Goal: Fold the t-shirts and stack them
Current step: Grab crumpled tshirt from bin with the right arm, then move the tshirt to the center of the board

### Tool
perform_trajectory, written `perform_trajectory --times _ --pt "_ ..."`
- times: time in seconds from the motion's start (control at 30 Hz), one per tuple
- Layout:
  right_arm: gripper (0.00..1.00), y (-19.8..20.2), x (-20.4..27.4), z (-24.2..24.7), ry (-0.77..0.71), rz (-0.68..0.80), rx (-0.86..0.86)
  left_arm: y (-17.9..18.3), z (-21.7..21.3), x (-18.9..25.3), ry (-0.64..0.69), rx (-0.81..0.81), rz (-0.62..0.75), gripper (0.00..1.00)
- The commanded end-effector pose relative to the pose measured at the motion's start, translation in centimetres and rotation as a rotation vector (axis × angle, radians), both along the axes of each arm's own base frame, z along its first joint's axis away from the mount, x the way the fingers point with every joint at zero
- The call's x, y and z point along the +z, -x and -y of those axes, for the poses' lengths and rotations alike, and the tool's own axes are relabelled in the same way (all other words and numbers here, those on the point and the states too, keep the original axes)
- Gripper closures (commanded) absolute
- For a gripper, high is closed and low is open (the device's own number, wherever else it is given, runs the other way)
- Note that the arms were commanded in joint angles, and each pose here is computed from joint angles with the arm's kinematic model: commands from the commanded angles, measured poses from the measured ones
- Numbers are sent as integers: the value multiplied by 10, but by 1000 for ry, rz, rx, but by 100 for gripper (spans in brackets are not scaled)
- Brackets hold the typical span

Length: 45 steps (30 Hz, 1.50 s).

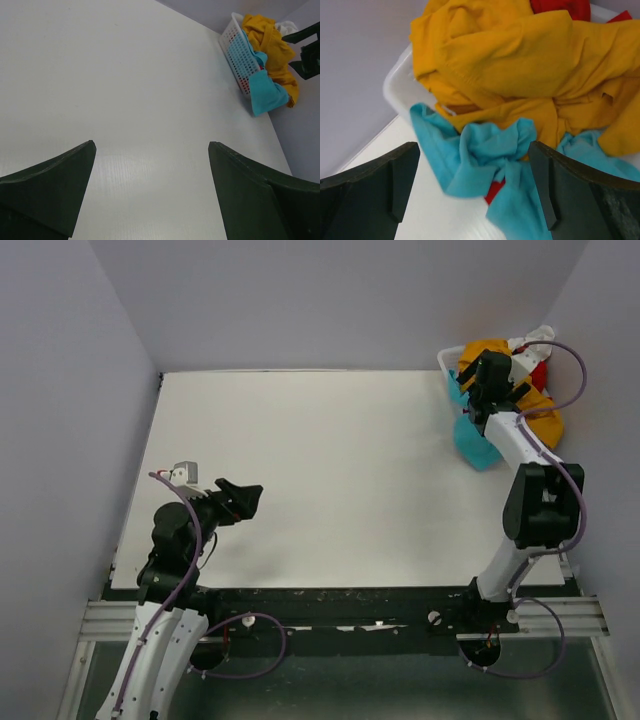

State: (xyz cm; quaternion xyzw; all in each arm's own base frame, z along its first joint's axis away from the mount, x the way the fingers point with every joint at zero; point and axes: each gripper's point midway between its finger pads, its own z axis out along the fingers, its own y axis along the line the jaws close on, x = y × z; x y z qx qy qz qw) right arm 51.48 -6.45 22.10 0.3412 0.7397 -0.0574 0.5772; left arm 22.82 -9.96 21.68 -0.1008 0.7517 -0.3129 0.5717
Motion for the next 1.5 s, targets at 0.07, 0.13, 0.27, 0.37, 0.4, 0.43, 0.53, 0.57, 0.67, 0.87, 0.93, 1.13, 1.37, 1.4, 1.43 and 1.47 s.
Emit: perform_trajectory --times 0.07,0.13,0.27,0.37,0.4,0.43,0.53,0.57,0.67,0.87,0.93,1.13,1.37,1.4,1.43,1.47 --pt "0 -69 -11 62 52 79 -177 -6 1 -4 -20 -4 11 1" --pt "0 -86 -25 70 75 66 -201 -8 -1 -5 -27 11 5 1" --pt "4 -111 -40 76 100 68 -214 -10 -4 -7 -38 25 -4 1" --pt "39 -122 -38 72 108 87 -172 -12 -6 -10 -47 40 -15 1" --pt "52 -121 -35 72 109 101 -173 -13 -7 -11 -49 42 -19 1" --pt "62 -120 -31 72 114 115 -172 -14 -8 -11 -52 48 -25 1" --pt "99 -111 -13 67 107 161 -150 -13 -9 -11 -56 57 -36 1" --pt "99 -106 -9 64 98 167 -131 -13 -9 -12 -56 56 -36 1" --pt "99 -86 17 48 69 232 -62 -11 -9 -10 -51 53 -32 2" --pt "99 -21 131 -5 76 491 107 -8 -7 -4 -42 43 -18 1" --pt "99 -3 186 -21 105 578 170 -9 -6 -4 -37 39 -20 1" --pt "99 14 286 -111 100 632 637 -7 5 4 3 -16 3 1" --pt "99 102 332 -251 35 662 1145 2 -5 21 28 36 21 1" --pt "99 115 332 -264 -19 653 1204 4 -5 23 35 41 24 2" --pt "99 127 329 -274 -65 634 1256 6 -7 25 45 48 26 1" --pt "99 138 322 -286 -118 603 1315 8 -7 27 56 54 29 1"
